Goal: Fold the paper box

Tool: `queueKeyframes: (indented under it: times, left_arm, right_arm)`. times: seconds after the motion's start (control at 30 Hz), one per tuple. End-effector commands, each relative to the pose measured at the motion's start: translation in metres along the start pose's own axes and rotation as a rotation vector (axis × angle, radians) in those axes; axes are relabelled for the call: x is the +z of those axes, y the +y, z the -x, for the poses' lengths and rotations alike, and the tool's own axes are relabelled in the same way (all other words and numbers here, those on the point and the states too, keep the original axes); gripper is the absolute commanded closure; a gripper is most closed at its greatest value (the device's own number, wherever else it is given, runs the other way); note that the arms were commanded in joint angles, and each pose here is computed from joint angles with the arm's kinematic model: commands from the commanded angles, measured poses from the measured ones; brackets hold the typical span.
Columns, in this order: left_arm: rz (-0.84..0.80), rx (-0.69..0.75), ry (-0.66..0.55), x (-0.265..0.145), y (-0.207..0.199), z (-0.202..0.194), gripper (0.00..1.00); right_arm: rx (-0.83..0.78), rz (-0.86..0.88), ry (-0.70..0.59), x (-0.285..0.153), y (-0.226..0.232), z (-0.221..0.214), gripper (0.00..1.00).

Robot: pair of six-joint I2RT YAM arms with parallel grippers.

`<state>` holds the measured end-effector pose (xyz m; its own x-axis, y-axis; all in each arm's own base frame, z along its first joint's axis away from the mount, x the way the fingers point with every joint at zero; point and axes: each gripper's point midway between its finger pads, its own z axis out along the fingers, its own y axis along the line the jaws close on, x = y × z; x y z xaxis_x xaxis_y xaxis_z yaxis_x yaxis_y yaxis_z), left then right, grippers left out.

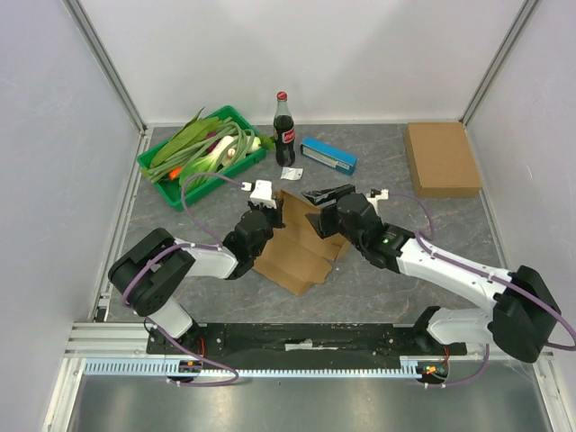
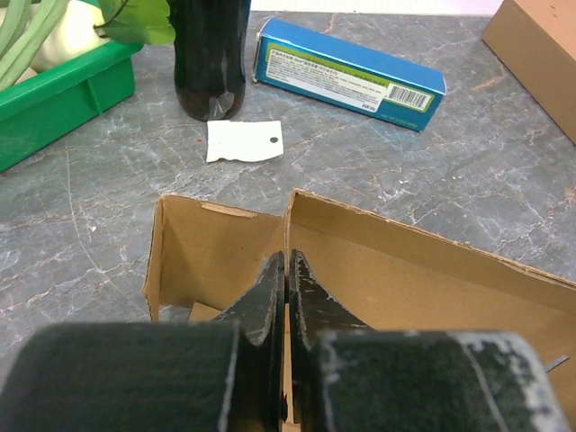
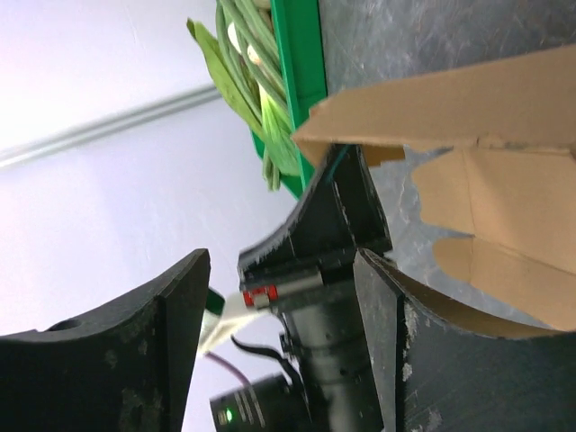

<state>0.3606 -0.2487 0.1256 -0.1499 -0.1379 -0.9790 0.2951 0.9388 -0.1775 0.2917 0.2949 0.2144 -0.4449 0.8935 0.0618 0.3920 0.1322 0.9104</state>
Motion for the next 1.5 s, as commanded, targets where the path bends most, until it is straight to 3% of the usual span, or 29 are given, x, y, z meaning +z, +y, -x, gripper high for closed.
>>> queueKeyframes:
  times: [0.0,0.37,0.47,0.53,0.7,0.8,0.93,0.97,1.0,1.03,1.1,1.13,1.17,1.2,1.27,1.33,1.37,1.47]
  left_arm:
    - [0.065,-0.086,-0.098,-0.003,0.007,0.022,0.98]
    - [0.071,-0.108,-0.132,-0.013,0.006,0.03,0.98]
    - [0.07,-0.111,-0.134,-0.015,0.006,0.028,0.98]
    - [0.066,-0.117,-0.136,-0.015,0.005,0.028,0.98]
    - [0.053,-0.129,-0.147,-0.015,0.001,0.028,0.98]
    - [0.052,-0.127,-0.145,-0.016,0.001,0.026,0.98]
    - [0.029,-0.14,-0.158,-0.019,-0.002,0.026,0.98]
    - [0.023,-0.141,-0.157,-0.019,-0.003,0.025,0.98]
    - [0.017,-0.141,-0.154,-0.019,-0.004,0.024,0.98]
    - [0.011,-0.144,-0.153,-0.02,-0.004,0.024,0.98]
    - [-0.027,-0.133,-0.119,-0.022,-0.01,0.019,0.9]
    - [-0.056,-0.146,-0.123,-0.026,-0.016,0.028,0.79]
    - [-0.089,-0.121,-0.046,-0.031,-0.02,0.014,0.52]
    - [-0.114,-0.141,-0.023,-0.037,-0.024,0.016,0.44]
    - [-0.176,-0.142,0.022,-0.058,-0.029,0.022,0.34]
    - [-0.17,-0.162,0.058,-0.074,-0.022,0.018,0.33]
    - [-0.179,-0.192,0.008,-0.086,-0.019,0.039,0.27]
    - [-0.124,-0.256,0.012,-0.103,0.006,0.042,0.23]
  right_arm:
    - [0.35,0.055,-0.128,0.017,0.017,0.024,0.28]
    - [0.413,0.014,-0.204,0.047,-0.005,0.04,0.35]
    - [0.43,-0.002,-0.214,0.055,-0.012,0.043,0.41]
    - [0.443,0.007,-0.211,0.057,-0.012,0.043,0.5]
    - [0.46,0.008,-0.204,0.065,-0.014,0.041,0.55]
    - [0.466,0.006,-0.212,0.067,-0.017,0.043,0.66]
    - [0.477,-0.007,-0.22,0.072,-0.028,0.045,0.7]
    - [0.477,-0.006,-0.222,0.074,-0.03,0.045,0.73]
    - [0.49,0.017,-0.207,0.075,-0.026,0.043,0.88]
    - [0.488,0.013,-0.211,0.077,-0.035,0.045,0.95]
    - [0.494,0.042,-0.202,0.076,-0.033,0.046,1.0]
    - [0.482,0.032,-0.208,0.075,-0.041,0.049,1.0]
    - [0.475,0.049,-0.204,0.074,-0.039,0.051,1.0]
    - [0.461,0.054,-0.203,0.073,-0.041,0.052,1.0]
    - [0.44,0.094,-0.191,0.067,-0.043,0.056,1.0]
    - [0.384,0.115,-0.206,0.061,-0.055,0.063,1.0]
    - [0.384,0.124,-0.197,0.06,-0.055,0.064,1.0]
    - [0.375,0.146,-0.178,0.056,-0.062,0.066,1.0]
